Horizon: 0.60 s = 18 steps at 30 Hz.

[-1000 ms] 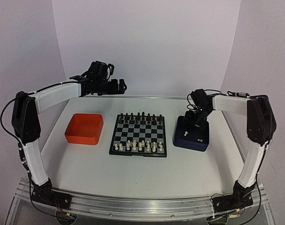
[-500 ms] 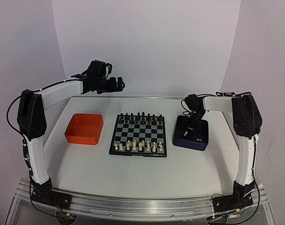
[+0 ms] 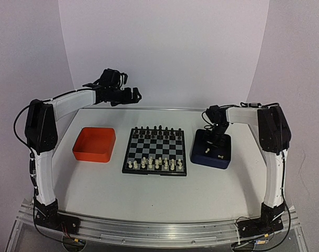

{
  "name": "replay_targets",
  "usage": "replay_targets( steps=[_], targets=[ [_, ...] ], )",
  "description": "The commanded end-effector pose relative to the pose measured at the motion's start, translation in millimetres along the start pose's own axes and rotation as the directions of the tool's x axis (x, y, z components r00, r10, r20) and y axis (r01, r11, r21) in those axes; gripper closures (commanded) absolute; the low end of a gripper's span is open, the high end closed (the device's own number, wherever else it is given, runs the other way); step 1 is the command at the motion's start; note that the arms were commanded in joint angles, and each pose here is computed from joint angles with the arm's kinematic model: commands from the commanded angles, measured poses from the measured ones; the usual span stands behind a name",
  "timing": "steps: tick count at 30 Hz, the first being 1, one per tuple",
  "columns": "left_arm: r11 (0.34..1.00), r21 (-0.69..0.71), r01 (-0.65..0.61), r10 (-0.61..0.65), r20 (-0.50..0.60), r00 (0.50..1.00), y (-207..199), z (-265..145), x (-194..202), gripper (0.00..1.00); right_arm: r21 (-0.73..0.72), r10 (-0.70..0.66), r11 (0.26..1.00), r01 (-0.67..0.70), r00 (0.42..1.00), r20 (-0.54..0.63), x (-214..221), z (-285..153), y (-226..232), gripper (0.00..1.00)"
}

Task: Set up the chess pieces on the board
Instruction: Pick up the chess piece from the storage box.

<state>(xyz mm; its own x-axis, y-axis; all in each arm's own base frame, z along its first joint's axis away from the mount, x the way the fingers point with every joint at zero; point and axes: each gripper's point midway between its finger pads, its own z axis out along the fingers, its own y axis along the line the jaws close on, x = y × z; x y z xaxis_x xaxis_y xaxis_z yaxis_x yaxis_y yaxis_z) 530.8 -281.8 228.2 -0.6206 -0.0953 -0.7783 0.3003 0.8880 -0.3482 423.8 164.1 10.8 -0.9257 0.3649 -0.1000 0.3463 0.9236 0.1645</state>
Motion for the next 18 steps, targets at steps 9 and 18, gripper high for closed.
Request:
replay_targets(
  steps=[9,18],
  targets=[
    [0.999,0.039,0.006,-0.008,0.03,1.0,-5.3,-6.0,-17.7,0.0,0.027,0.009,1.0,-0.008,1.0,-0.011,2.1,-1.7,-3.1,1.0],
    [0.996,0.09,-0.002,-0.002,0.043,0.999,-13.5,-20.1,-16.2,0.0,-0.028,-0.043,0.998,0.048,0.988,0.149,-25.6,-63.4,13.2,1.0]
  ],
)
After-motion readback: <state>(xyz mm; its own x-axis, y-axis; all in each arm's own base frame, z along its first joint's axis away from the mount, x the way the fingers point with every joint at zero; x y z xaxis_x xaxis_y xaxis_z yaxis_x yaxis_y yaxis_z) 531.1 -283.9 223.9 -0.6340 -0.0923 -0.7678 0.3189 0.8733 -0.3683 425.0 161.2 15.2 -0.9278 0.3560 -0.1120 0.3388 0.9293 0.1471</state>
